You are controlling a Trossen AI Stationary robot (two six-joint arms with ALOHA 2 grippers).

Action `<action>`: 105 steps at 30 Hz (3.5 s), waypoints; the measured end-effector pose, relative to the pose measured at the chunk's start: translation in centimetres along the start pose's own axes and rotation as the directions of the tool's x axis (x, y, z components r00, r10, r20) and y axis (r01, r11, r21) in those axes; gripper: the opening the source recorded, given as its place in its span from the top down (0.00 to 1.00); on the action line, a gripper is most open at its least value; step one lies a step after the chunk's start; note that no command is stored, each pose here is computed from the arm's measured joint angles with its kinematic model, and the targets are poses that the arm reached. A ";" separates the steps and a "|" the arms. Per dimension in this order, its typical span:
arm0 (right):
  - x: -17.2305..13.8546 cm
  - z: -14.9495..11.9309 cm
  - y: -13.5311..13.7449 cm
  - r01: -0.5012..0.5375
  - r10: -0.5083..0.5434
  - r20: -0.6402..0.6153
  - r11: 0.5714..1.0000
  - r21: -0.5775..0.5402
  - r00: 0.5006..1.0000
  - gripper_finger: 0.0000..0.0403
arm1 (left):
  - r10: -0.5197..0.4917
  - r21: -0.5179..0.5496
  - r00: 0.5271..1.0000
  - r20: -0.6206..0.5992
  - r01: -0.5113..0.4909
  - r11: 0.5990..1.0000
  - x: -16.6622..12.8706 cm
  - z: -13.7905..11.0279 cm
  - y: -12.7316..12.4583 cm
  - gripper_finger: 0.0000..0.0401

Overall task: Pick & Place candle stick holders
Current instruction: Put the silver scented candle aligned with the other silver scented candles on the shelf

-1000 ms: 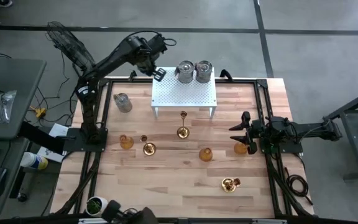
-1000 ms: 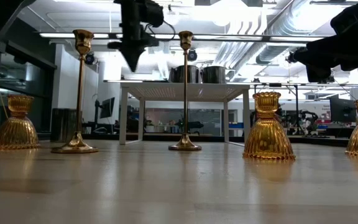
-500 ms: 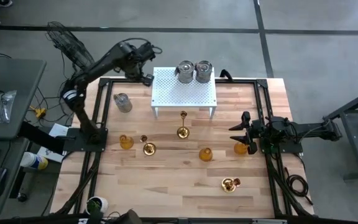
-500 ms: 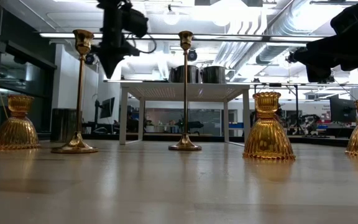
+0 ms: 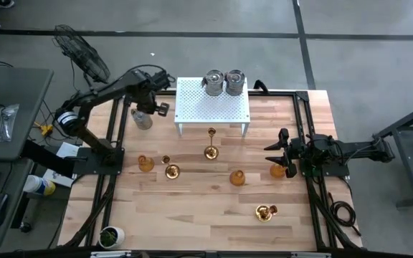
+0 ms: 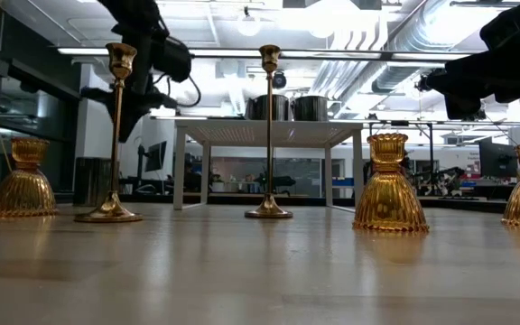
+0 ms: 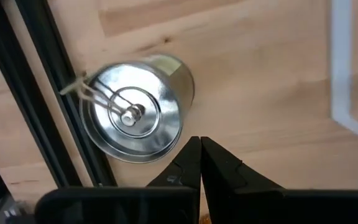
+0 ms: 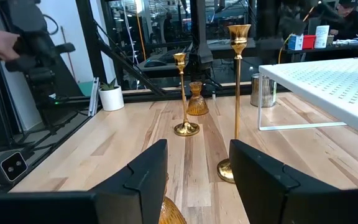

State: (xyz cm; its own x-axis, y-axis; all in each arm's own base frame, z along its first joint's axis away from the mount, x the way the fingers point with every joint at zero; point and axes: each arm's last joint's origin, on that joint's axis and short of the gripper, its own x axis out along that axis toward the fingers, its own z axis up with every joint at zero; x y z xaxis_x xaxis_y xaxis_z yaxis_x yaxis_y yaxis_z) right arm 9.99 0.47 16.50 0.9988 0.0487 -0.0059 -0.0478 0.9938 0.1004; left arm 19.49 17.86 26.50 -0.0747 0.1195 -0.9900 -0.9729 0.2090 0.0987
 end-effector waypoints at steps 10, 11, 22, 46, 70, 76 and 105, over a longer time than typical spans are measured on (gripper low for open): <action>0.0 0.0 0.0 0.000 0.000 0.000 1.000 0.000 1.000 0.59 | 0.026 -0.004 1.000 -0.007 -0.026 1.000 1.8 -0.4 0.0 0.63; 0.0 0.0 0.0 0.000 0.000 0.000 1.000 0.000 1.000 0.59 | 0.021 -0.005 1.000 -0.001 -0.021 1.000 1.8 -0.3 0.0 0.59; 0.0 0.0 0.0 0.000 0.000 -0.001 1.000 0.000 1.000 0.59 | 0.031 -0.002 0.999 0.043 -0.031 1.000 1.9 0.0 -0.2 0.47; 0.0 0.0 0.0 0.000 0.000 0.000 1.000 0.000 1.000 0.59 | 0.051 0.047 0.998 0.022 -0.052 0.998 3.6 0.9 -1.1 0.47; 0.0 0.0 0.0 0.000 0.000 0.000 1.000 0.000 1.000 0.59 | 0.117 0.004 0.993 0.024 -0.117 0.993 6.3 -0.2 -0.6 0.47; 0.0 0.0 0.0 0.000 0.000 0.000 1.000 0.000 1.000 0.59 | 0.116 0.002 0.993 0.027 -0.116 0.993 6.3 -0.2 -0.6 0.47; 0.0 0.0 0.0 0.000 0.000 0.000 1.000 0.000 1.000 0.59 | 0.078 0.182 0.996 0.031 -0.082 0.980 6.3 0.0 -0.8 0.59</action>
State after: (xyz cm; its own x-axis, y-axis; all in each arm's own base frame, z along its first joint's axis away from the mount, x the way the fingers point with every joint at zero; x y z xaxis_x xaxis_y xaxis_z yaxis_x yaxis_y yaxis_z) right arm 9.99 0.46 16.50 0.9988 0.0485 -0.0063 -0.0476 0.9938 0.1004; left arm 19.78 18.45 20.14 -0.1434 0.1655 -0.9757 -0.9072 0.3720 0.1965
